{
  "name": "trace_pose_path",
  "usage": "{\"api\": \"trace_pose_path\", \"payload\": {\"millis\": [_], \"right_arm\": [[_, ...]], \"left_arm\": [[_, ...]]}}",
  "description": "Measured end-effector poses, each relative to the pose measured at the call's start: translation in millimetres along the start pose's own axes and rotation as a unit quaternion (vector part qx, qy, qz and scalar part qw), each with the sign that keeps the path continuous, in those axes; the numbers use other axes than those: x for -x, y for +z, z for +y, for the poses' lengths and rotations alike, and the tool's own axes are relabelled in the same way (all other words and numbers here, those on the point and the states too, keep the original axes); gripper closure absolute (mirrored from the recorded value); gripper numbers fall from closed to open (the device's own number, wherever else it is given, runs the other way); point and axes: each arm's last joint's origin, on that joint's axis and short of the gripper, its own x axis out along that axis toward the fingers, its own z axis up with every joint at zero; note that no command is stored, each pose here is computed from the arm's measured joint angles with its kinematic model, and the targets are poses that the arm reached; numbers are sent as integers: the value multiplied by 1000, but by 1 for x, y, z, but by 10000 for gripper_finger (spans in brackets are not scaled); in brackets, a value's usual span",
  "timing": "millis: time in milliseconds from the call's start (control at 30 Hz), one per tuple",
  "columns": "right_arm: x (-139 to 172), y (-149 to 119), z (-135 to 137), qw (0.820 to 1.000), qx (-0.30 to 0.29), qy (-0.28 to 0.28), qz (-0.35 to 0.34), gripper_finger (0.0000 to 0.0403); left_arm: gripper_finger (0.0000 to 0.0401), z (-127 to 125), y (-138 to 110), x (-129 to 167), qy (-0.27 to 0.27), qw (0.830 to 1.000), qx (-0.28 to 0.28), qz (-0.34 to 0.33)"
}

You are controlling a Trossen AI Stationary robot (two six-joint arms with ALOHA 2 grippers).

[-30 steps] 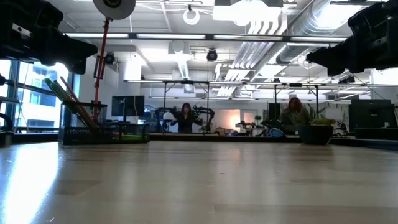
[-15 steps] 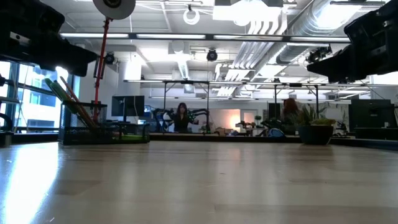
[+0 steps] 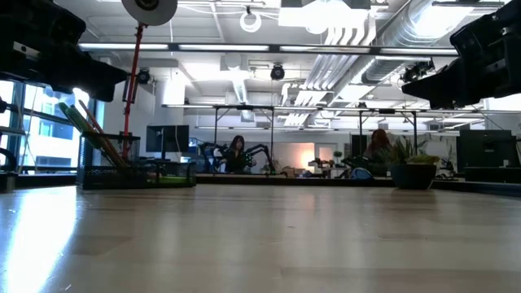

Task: Pick and place office supplies into organizer
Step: Return to Home Position

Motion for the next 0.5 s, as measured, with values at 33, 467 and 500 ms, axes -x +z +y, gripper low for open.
{"api": "trace_pose_path", "payload": {"millis": [33,467,500], "right_arm": [[0,0,0,1000,0,0,0,402],[0,2,-7,992,-28,-121,-5,402],[1,2,-9,989,-28,-146,-6,402]], "left_arm": [[400,0,0,0,0,1000,3,0],[400,0,0,0,0,1000,7,0],[400,0,0,0,0,1000,7,0]]}}
